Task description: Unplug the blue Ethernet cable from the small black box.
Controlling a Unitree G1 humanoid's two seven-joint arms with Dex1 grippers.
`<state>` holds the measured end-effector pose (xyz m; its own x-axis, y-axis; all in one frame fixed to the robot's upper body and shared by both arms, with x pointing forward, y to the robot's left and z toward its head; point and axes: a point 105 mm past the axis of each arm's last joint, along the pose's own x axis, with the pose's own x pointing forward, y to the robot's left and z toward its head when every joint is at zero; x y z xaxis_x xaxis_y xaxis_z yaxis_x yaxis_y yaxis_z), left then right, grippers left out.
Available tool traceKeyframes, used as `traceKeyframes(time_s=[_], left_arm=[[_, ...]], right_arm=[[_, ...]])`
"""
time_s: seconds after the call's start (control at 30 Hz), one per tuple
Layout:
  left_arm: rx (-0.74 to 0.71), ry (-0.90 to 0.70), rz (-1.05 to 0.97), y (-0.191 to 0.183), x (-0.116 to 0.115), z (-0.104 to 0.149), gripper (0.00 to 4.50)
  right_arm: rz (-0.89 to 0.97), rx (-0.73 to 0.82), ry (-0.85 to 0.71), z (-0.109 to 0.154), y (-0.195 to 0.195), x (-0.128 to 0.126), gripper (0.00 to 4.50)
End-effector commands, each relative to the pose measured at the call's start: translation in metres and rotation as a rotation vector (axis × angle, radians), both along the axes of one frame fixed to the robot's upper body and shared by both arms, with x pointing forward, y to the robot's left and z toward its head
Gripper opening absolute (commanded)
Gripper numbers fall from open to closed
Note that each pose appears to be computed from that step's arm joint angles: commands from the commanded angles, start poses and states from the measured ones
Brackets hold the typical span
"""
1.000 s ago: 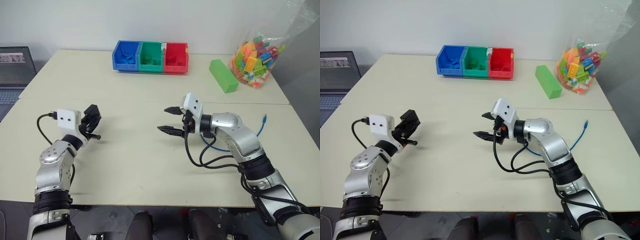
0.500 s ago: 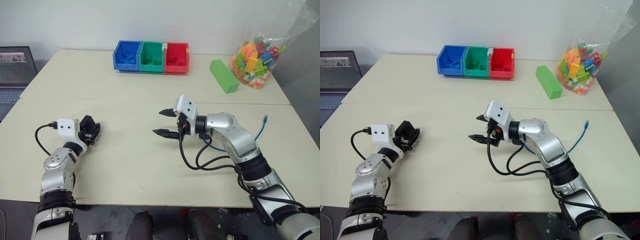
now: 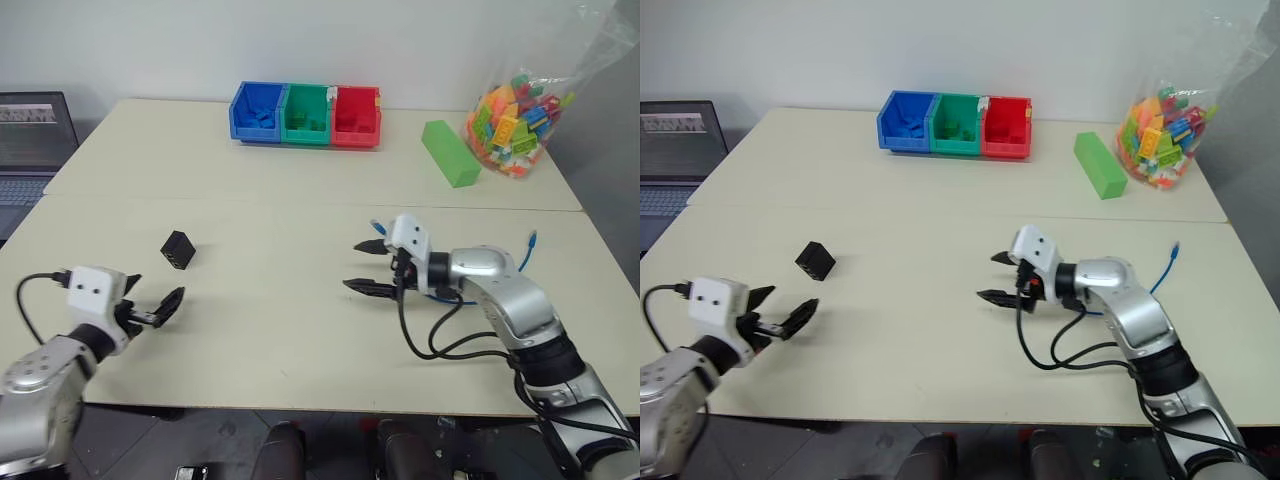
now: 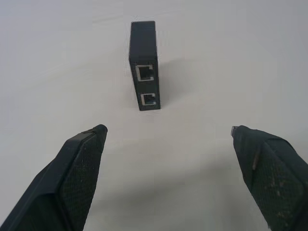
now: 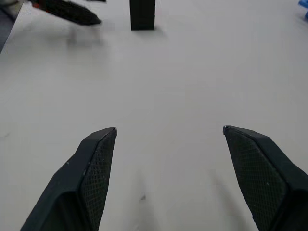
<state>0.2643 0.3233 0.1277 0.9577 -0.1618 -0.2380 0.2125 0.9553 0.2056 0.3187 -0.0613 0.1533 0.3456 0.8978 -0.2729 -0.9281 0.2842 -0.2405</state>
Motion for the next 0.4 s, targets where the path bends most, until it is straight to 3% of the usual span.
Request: traceKeyframes(time_s=[0.03,0.2,0.4], left_arm=[[0.030,-0.020,-0.109,-0.010,-0.015,0.036,4.41],[0.031,0.038,-0.205,-0.011,-0.031,0.059,4.41],[0.015,0.034,-0.225,-0.006,-0.033,0.076,4.41]], right_arm=[[0.048,0.035,-0.087,0.029,-0.018,-0.006,3.74],[0.082,0.021,-0.022,0.041,-0.043,-0.007,3.74],[0.083,0.026,-0.021,0.052,-0.052,0.000,3.74]])
